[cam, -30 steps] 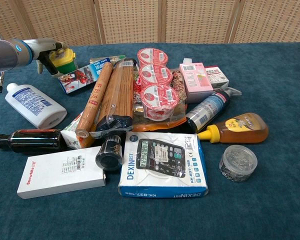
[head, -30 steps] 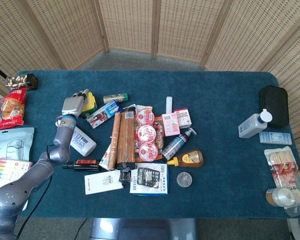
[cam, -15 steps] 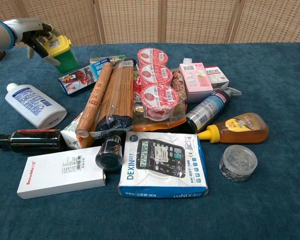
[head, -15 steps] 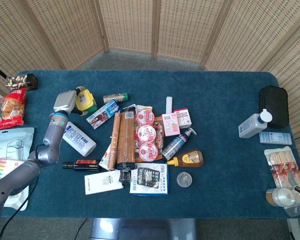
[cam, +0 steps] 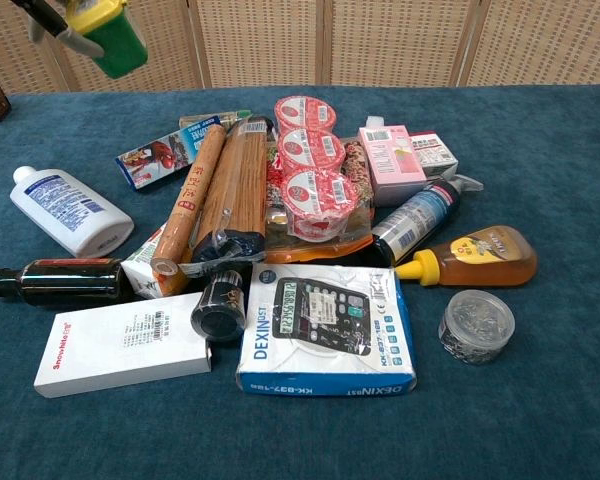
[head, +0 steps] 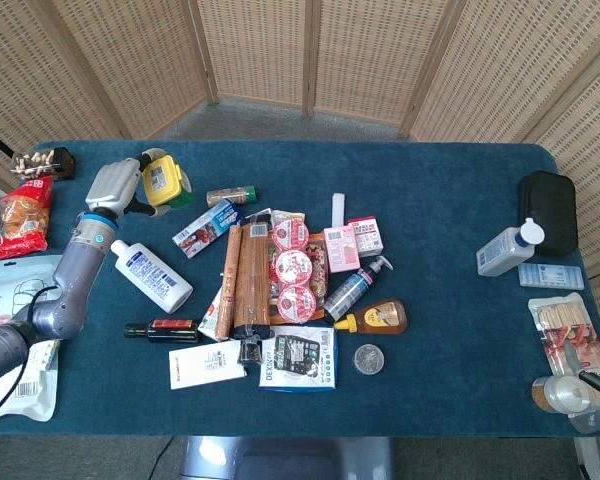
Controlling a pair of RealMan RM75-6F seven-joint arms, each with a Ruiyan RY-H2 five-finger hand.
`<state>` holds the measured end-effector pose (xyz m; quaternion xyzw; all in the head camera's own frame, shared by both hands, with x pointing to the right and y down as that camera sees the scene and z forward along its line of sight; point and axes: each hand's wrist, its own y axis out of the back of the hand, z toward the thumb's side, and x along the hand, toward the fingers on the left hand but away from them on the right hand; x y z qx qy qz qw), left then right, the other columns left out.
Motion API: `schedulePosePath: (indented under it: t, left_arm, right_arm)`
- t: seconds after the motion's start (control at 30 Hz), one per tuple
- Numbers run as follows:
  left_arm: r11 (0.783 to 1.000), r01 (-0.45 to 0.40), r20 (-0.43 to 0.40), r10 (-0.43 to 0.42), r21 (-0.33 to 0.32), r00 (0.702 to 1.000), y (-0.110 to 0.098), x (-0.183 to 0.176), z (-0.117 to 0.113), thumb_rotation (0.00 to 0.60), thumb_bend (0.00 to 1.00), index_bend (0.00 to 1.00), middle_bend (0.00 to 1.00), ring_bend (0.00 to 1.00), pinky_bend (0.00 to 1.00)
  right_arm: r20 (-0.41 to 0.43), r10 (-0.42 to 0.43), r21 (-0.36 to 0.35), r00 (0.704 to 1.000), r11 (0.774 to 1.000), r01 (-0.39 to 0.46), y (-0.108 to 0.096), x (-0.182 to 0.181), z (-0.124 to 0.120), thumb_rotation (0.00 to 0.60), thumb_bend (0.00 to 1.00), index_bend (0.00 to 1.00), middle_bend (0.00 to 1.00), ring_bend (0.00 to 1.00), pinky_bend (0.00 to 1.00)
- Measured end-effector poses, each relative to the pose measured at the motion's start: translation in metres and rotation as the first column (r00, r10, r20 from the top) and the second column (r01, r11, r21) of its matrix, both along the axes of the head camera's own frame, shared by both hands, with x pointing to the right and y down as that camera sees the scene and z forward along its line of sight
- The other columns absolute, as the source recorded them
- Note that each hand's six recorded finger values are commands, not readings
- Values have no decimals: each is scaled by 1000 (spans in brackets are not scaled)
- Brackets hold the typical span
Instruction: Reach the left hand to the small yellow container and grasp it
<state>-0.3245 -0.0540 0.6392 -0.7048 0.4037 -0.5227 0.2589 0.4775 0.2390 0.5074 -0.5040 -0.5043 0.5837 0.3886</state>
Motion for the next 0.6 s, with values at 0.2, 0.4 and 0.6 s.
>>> schedulePosePath:
  t: [0.2,0.4,0.6]
  left_arm:
    - [999,-4,-76,7,37,997,1,5,-54,600,265,489,440,927,663]
    - [996,8,-148,5,88,989,2,5,-106,600,266,487,436,925,659]
    - [992,9,-215,19,125,976,2,9,-135,600,265,488,435,923,656]
  right_arm:
    - [28,-9,-4,1000,1000,9,1,-1,9,290,341,0,113,0,0]
    - [45,-18,-3,999,1000,18,1,-3,13,293,340,0,112,0,0]
    - [41,-15,-2,999,1000,15,1,-2,11,292,343,0,113,0,0]
